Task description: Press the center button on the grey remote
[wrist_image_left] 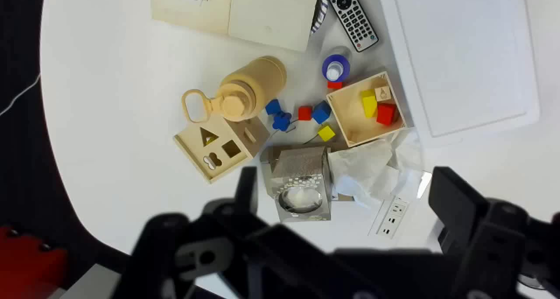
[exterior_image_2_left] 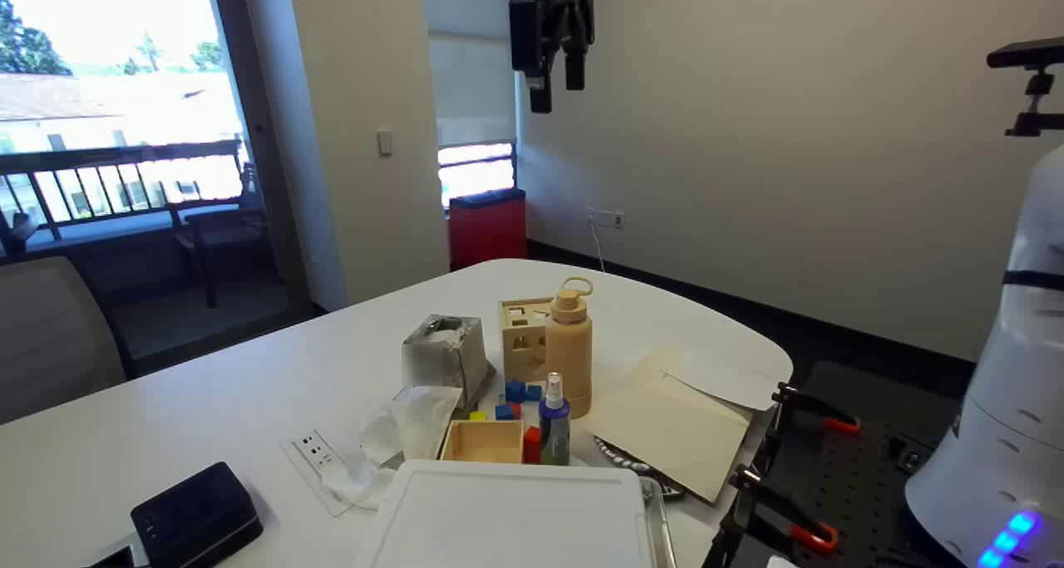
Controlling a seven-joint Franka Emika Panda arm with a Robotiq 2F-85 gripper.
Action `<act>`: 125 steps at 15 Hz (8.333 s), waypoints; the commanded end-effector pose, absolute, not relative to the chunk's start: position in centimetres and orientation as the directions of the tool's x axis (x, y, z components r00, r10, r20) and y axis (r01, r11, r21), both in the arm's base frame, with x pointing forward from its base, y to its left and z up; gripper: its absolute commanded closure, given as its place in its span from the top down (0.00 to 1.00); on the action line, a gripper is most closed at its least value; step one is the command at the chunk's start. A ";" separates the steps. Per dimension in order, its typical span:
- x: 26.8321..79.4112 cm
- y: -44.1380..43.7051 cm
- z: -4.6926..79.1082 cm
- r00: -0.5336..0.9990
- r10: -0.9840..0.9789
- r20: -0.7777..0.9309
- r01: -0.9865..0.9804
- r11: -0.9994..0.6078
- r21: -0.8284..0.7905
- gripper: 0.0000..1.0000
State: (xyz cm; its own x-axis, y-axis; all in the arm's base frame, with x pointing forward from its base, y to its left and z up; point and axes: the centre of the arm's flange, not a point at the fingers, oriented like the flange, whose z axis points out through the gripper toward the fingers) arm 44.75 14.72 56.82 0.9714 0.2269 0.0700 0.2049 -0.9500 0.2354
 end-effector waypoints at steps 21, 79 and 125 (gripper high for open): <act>42.9 4.3 25.2 0.857 -0.514 0.035 -0.512 -0.858 -0.045 1.00; 40.8 4.1 0.1 0.712 -0.695 -0.094 -0.694 -0.718 0.054 0.00; 47.9 7.8 38.0 0.955 -0.296 0.007 -0.297 -0.955 0.017 1.00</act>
